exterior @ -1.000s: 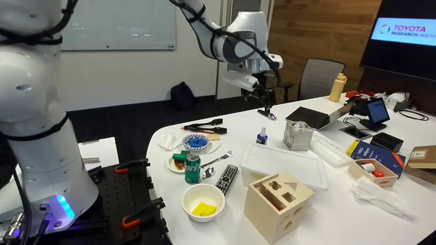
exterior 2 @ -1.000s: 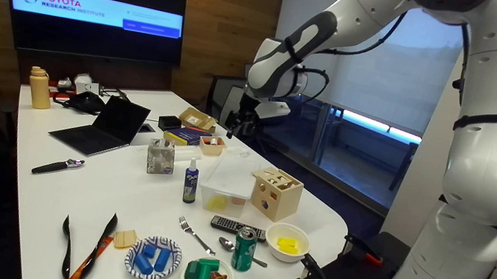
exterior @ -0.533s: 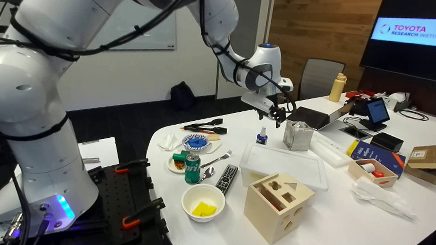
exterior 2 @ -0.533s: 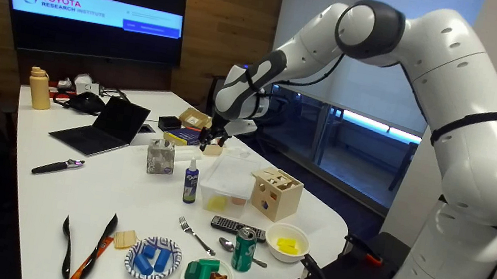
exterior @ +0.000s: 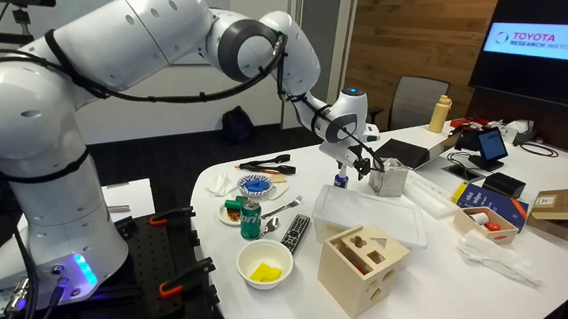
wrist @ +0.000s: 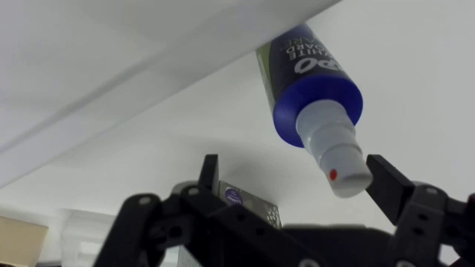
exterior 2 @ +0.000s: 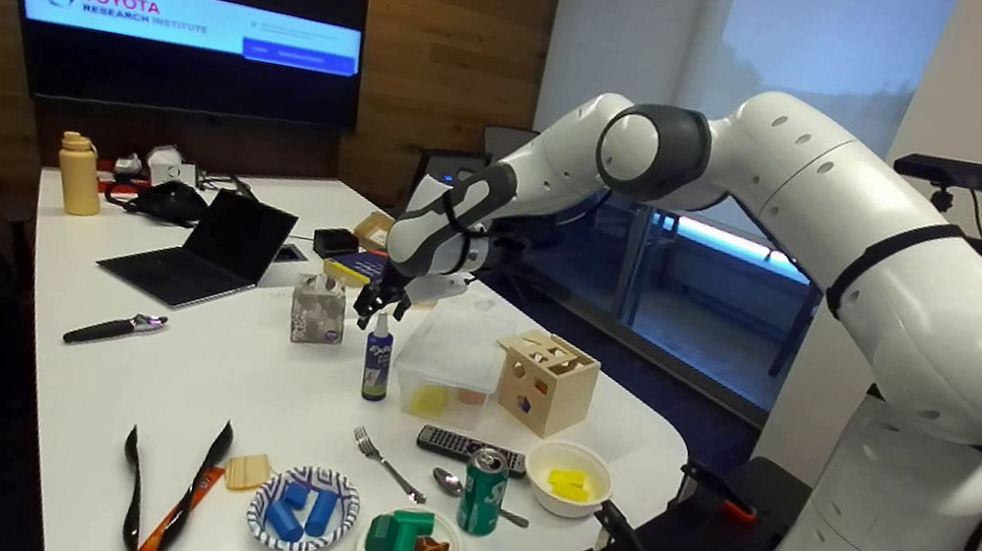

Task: Move the blue bottle forwards then close the lid on the wooden toy box.

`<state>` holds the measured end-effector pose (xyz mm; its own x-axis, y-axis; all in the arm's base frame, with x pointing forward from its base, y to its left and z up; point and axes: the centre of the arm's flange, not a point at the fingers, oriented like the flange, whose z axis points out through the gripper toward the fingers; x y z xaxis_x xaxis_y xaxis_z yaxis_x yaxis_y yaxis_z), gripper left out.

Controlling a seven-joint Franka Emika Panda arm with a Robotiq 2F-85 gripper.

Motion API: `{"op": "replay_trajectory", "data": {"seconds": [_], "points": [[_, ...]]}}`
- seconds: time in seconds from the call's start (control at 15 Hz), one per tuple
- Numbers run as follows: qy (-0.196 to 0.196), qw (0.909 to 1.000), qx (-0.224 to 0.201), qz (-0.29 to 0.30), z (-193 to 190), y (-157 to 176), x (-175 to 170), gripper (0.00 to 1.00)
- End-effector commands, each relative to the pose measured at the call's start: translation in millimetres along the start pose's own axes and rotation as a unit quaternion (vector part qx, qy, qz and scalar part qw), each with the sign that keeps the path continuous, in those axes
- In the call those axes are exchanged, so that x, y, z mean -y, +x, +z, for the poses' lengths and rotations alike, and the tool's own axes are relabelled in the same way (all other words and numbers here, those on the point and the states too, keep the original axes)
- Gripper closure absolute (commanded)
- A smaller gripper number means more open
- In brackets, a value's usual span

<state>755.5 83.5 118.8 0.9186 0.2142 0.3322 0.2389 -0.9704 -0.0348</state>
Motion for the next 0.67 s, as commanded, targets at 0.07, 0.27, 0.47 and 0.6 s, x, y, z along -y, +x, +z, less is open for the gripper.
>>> {"op": "replay_trajectory", "data": {"seconds": [0.07, 0.27, 0.47, 0.6], "points": [[-0.003, 0.9999, 0.010, 0.002, 3.4, 23.1, -5.2, 0.34], [-0.004, 0.9993, 0.037, 0.004, -3.7, 21.4, -1.6, 0.60], [0.006, 0.9965, 0.083, 0.008, 1.2, 17.5, 4.5, 0.32], [0.009, 0.9946, 0.103, 0.010, 1.3, 16.8, 7.3, 0.35]]}}
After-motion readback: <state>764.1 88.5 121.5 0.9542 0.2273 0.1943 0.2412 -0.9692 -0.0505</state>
